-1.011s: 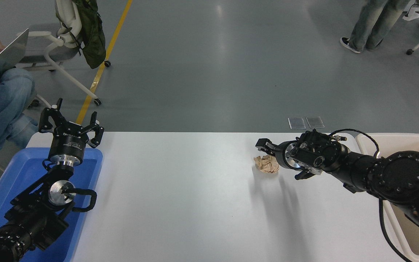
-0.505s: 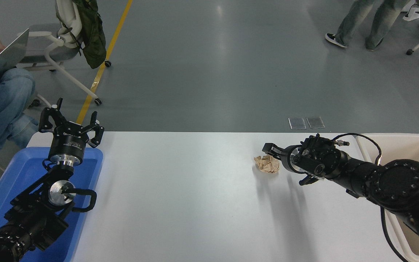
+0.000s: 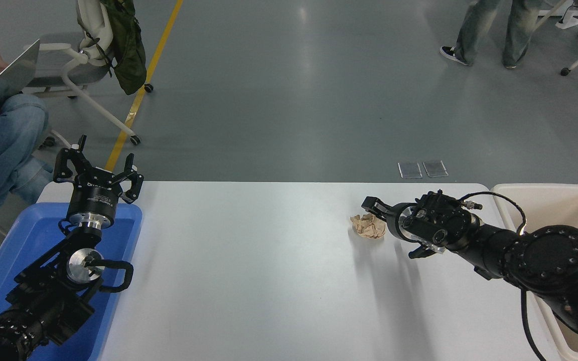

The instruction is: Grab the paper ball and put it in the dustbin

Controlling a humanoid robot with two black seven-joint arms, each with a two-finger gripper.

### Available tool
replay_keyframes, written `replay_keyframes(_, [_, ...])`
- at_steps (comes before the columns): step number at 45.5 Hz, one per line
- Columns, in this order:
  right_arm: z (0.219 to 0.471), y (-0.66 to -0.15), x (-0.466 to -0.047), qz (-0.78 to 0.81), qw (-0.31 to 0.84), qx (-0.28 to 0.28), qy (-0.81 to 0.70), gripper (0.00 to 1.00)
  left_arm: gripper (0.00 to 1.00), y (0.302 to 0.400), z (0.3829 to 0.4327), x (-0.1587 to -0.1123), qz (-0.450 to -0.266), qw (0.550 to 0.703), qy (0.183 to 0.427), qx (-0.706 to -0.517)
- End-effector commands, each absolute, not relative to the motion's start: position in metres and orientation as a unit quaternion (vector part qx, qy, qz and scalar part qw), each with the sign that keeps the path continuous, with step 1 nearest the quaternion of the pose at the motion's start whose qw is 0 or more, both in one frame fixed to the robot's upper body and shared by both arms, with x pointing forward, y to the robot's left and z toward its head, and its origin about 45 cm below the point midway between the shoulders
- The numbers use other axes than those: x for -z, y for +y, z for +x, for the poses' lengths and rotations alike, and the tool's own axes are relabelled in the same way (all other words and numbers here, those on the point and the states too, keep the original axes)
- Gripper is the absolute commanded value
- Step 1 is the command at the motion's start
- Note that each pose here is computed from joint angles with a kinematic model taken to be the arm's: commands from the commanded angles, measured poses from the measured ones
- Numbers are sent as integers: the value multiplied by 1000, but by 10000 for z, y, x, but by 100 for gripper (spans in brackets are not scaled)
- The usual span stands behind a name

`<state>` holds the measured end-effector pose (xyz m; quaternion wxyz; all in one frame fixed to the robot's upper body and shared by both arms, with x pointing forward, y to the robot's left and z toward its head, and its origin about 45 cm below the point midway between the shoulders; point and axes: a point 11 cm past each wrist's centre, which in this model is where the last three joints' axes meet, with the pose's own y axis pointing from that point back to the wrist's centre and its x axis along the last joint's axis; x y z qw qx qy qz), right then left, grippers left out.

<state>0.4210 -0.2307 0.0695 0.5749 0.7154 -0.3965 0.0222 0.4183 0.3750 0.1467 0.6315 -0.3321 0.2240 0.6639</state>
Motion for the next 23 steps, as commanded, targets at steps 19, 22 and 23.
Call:
replay_keyframes(19, [3925, -2368, -384, 715, 580, 17, -389, 0, 99, 3752, 4182, -1466, -332, 631, 224, -664])
replay_keyframes(22, [3905, -2376, -365, 714, 582, 20, -388, 0, 99, 3752, 4182, -1466, -332, 631, 224, -664])
replay_keyframes(23, [3897, -2378, -357, 714, 583, 21, -387, 0, 99, 3750, 4182, -1465, -332, 632, 224, -664])
